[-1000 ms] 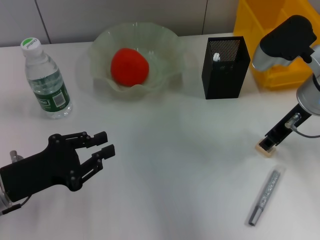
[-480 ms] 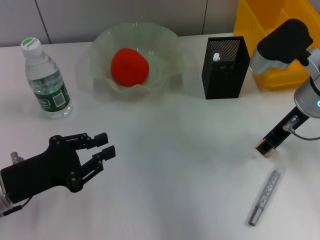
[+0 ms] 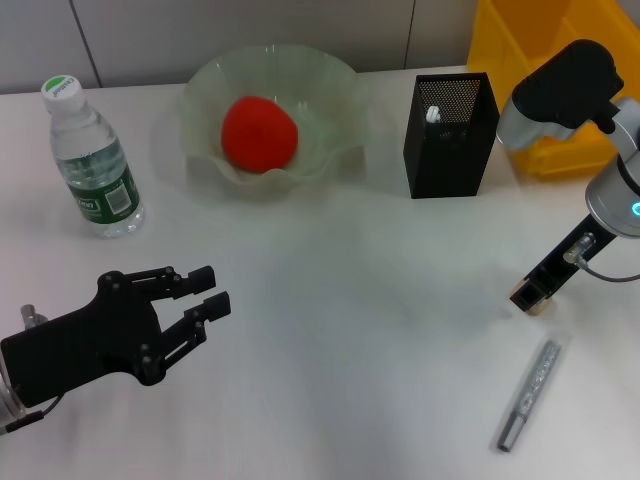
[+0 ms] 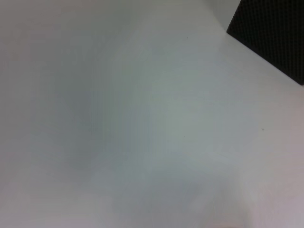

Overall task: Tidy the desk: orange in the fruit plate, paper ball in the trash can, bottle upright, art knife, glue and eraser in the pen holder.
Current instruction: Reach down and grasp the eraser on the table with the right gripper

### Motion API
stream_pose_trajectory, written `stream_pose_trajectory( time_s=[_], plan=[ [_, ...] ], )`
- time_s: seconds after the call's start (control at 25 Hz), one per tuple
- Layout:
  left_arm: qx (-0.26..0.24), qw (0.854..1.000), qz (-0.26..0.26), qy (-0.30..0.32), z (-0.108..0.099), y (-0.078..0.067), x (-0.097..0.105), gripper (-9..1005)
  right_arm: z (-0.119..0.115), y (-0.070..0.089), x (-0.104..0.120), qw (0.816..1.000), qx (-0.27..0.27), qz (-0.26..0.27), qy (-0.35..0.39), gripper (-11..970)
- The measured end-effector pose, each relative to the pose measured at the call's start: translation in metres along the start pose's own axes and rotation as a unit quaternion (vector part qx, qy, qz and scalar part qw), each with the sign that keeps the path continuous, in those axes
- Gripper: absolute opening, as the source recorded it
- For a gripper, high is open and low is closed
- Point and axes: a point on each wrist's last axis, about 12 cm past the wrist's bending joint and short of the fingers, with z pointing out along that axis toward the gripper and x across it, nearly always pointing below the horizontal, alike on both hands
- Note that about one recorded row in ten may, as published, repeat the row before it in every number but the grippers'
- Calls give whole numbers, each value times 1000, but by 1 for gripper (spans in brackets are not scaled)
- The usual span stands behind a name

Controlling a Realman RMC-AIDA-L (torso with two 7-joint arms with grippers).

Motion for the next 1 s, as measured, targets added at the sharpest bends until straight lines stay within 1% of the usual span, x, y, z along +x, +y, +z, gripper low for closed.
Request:
stream_pose_trajectory(
  time_s=[0.68,1.0],
  plan=[
    [0,1000,0,0,0,0,0,304,4,-1,-1,1000,2,1,3,443],
    [-1,1000,0,1,0,0,0,304,8,2,-2,1000,7,-9,9,439]
  ],
)
